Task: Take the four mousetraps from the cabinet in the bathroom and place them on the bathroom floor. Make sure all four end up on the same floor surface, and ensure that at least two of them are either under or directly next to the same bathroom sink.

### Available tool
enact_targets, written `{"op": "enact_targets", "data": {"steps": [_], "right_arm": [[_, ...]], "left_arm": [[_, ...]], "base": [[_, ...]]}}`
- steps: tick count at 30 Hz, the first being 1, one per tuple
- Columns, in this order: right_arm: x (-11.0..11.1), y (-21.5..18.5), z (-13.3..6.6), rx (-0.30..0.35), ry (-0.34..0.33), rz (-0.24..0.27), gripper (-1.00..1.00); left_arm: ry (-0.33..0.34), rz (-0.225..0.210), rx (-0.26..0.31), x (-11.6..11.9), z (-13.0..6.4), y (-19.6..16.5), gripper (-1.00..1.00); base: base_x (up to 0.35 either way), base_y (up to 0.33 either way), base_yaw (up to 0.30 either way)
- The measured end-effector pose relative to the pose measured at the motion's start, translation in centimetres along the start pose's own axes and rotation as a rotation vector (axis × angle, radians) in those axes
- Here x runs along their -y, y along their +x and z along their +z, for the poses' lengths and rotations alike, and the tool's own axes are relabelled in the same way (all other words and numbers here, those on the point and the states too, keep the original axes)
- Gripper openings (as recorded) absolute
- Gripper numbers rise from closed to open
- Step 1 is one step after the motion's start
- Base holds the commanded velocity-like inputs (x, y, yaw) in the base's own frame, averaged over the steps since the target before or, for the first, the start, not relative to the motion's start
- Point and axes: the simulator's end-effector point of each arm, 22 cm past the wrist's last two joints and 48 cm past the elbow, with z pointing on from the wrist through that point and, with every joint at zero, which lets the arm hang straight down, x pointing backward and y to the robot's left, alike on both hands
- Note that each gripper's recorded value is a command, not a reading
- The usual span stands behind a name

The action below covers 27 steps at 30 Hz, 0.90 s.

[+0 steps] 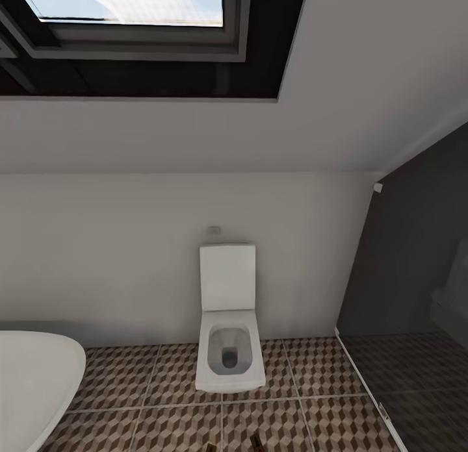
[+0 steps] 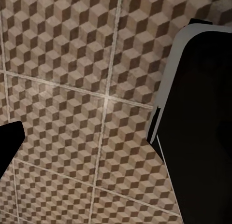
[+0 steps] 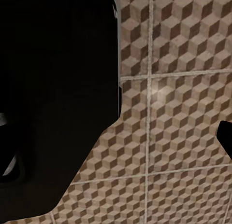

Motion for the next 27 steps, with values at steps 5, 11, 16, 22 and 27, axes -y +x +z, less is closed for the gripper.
{"op": "enact_targets", "data": {"steps": [5,11,16,22,27], "right_arm": [[-0.22,-0.25,-0.01,0.005,-0.004,0.001,1.00],[-0.37,-0.38,-0.02,0.008,-0.006,0.001,1.00],[-0.44,-0.39,-0.02,0.008,-0.007,0.002,1.00],[-0.46,-0.40,-0.02,0.008,-0.008,0.004,1.00],[-0.42,-0.40,-0.02,0.008,-0.007,0.003,1.00]], "left_arm": [[0.000,0.000,0.000,0.00,0.00,0.00,1.00],[0.000,0.000,0.000,0.00,0.00,0.00,1.00],[0.000,0.000,0.000,0.00,0.00,0.00,1.00],[0.000,0.000,0.000,0.00,0.00,0.00,1.00],[0.000,0.000,0.000,0.00,0.00,0.00,1.00]], "base": [[0.000,0.000,0.000],[0.000,0.000,0.000],[0.000,0.000,0.000],[0.000,0.000,0.000],[0.000,0.000,0.000]]}}
